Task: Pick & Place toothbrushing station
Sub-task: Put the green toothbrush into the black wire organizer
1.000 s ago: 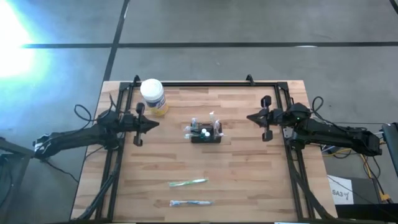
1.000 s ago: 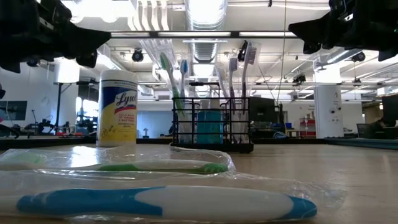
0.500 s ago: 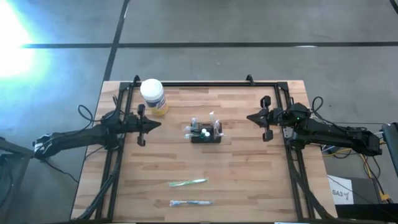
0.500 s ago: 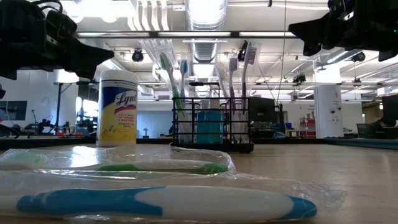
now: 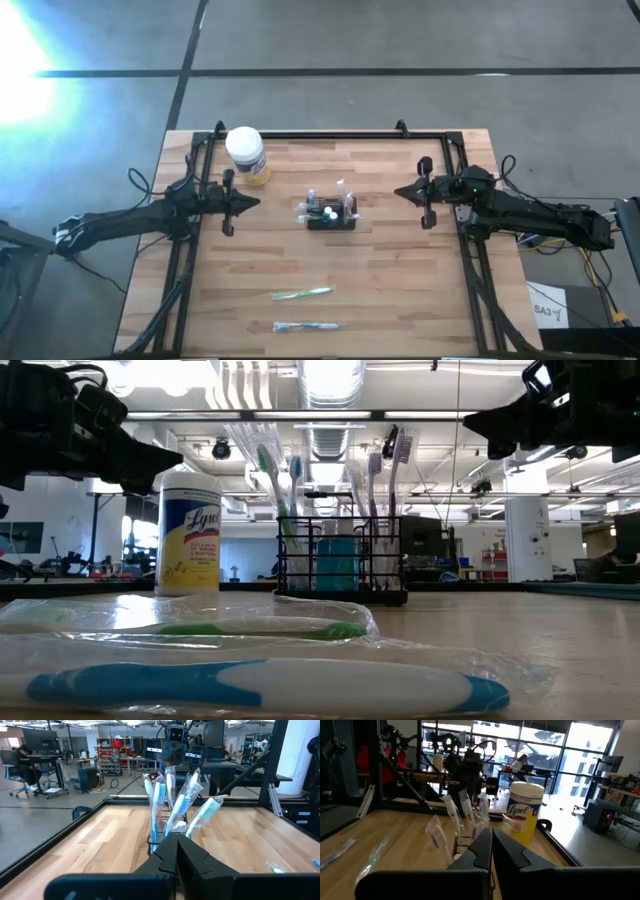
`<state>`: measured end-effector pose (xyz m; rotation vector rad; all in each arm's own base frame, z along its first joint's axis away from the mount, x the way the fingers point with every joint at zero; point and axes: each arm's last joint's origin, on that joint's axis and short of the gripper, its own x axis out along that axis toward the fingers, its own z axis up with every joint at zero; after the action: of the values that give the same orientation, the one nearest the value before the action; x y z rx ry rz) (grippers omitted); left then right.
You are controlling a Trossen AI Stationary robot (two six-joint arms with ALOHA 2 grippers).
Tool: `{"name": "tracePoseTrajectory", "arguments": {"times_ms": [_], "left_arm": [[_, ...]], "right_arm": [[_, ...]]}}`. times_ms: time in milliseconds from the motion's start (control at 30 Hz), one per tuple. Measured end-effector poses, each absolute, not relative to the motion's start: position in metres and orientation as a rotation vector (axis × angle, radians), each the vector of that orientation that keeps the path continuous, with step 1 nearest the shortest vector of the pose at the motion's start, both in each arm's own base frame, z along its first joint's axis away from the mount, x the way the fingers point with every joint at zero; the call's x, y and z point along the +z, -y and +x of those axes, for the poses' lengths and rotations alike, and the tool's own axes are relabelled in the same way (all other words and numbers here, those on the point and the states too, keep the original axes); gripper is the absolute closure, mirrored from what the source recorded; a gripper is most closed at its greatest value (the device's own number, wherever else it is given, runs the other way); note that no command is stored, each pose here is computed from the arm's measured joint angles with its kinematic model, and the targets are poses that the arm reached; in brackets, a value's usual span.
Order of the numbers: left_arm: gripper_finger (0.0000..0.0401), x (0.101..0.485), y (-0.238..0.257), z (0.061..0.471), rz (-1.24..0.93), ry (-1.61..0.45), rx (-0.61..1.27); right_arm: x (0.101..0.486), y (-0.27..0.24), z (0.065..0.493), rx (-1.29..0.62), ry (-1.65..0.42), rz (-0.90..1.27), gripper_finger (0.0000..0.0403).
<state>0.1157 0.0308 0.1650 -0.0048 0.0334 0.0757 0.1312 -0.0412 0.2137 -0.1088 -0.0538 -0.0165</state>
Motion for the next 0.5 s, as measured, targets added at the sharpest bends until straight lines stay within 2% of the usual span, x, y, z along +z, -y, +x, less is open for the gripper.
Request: {"name": "tracePoseTrajectory", "arguments": {"times_ms": [200,333,500], "left_arm": [[0.0396,0.165,-0.031,0.116,-0.004,-0.034,0.077],[0.0387,0.165,-0.031,0.116,-0.005,-0.028,0.078],[0.0383,0.167,-0.031,0.116,-0.025,-0.008,0.085]], "right_arm": [[0.216,0.040,0.132,-0.008,0.042,-0.074,0.0394],[0.240,0.033,0.137,0.047,0.010,-0.043,0.0394],[0.271,0.022,0.149,0.026,-0.085,-0.051,0.0394]]}}
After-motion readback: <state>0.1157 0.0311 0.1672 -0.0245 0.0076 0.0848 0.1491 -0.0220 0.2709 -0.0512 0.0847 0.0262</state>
